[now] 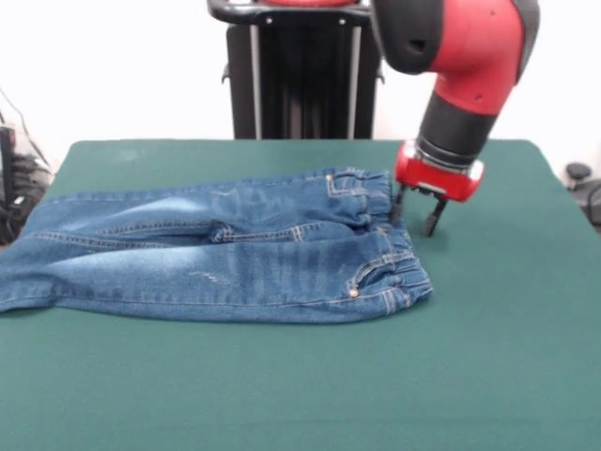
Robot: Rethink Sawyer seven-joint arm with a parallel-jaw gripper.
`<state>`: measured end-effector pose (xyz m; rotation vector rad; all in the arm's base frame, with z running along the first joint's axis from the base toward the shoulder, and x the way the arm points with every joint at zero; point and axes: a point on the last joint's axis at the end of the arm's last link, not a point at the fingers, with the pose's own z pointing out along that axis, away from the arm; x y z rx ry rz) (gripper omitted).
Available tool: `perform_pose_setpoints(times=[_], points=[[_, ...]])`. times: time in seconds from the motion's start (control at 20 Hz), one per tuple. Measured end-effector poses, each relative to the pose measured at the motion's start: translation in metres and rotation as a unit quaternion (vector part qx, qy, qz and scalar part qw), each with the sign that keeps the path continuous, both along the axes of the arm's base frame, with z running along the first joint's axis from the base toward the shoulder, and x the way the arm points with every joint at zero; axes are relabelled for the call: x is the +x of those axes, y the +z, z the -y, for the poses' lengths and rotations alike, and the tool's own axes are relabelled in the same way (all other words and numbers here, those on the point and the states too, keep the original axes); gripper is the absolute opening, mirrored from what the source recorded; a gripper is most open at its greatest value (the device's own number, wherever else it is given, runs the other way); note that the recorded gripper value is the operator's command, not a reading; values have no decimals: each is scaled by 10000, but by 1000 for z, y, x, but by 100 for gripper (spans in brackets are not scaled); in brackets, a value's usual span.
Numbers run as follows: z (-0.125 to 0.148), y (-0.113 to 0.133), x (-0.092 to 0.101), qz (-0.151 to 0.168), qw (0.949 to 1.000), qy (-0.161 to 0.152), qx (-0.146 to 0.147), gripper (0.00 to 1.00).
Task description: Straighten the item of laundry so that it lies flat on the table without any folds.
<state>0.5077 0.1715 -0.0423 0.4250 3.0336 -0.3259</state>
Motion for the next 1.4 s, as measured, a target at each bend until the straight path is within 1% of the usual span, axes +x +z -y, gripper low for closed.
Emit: perform_pose_setpoints(times=[0.2, 0.35, 0.4, 0.45, 0.6, 0.7, 0.75, 0.9, 1.05, 1.25, 1.4], points=[[14, 13, 1, -50, 9989, -412, 202, 100], [20, 36, 8, -9, 9959, -790, 448, 100], [21, 40, 9, 4, 9952, -846, 485, 100], [24, 52, 13, 50, 9934, -983, 589, 100], [24, 72, 19, 125, 9900, -1179, 762, 100], [24, 78, 22, 157, 9888, -1235, 824, 100], [23, 87, 25, 193, 9869, -1310, 926, 100], [19, 100, 29, 231, 9837, -1402, 1100, 100], [15, 106, 30, 265, 9833, -1386, 1146, 100], [6, 107, 28, 277, 9849, -1285, 1127, 100], [-3, 105, 22, 303, 9888, -1074, 993, 100]])
